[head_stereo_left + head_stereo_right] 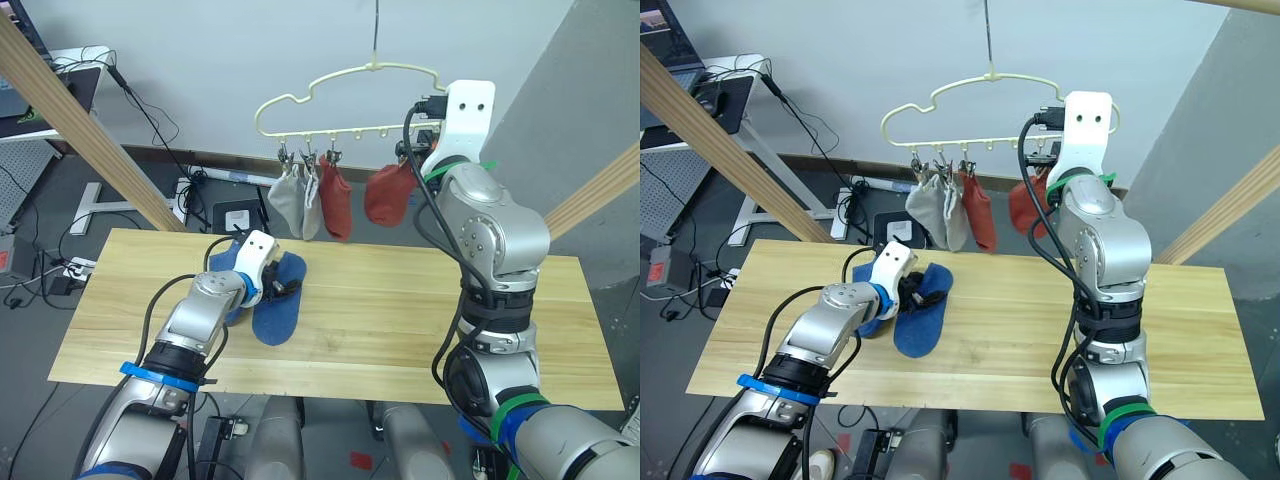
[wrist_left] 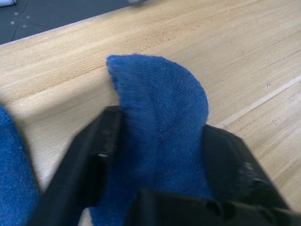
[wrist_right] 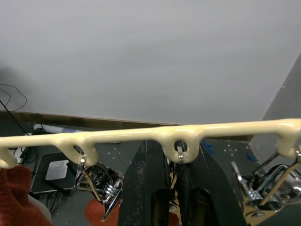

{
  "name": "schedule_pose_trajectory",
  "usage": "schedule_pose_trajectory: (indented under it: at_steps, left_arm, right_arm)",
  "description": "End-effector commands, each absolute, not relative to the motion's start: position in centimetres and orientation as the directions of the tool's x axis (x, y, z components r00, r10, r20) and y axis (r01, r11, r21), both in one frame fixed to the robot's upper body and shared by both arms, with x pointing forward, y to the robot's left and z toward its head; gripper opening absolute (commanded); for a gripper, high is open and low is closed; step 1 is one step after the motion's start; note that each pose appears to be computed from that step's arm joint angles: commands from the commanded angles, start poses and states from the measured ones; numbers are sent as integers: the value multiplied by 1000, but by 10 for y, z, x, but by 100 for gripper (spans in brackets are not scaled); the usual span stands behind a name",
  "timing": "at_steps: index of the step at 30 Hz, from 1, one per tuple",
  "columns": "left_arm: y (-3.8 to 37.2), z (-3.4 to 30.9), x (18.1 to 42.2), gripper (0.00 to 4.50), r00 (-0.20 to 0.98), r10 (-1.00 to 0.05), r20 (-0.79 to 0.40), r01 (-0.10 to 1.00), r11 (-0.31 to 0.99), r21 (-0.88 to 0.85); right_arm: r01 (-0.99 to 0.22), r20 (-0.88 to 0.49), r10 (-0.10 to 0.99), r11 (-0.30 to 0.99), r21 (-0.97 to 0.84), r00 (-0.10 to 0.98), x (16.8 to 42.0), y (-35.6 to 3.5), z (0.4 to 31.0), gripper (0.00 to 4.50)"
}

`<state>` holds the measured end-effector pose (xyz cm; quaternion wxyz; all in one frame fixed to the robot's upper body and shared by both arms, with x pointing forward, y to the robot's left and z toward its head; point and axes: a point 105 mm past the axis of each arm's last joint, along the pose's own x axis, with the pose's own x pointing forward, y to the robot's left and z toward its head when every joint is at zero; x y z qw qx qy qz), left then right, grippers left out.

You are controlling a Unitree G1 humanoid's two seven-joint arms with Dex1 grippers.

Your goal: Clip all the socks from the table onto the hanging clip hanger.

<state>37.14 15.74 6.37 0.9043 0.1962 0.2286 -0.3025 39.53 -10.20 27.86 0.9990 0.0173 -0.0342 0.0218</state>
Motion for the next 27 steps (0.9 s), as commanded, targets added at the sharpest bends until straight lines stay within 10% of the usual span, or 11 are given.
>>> schedule_pose_trajectory:
  at_steps: [1, 7, 27]
  left_arm:
    - [156, 46, 363, 187, 669, -454, -589, 658, 729, 186]
    - [157, 46, 363, 8, 666, -454, -592, 662, 726, 188]
    - [47, 179, 358, 3, 503, -848, -168, 864, 499, 70]
  right_arm:
    - [-40, 140, 35, 999, 37, 990, 388, -104, 297, 0]
    - [-43, 139, 37, 998, 37, 990, 387, -103, 297, 0]
    - [-85, 144, 73, 993, 80, 987, 384, -94, 311, 0]
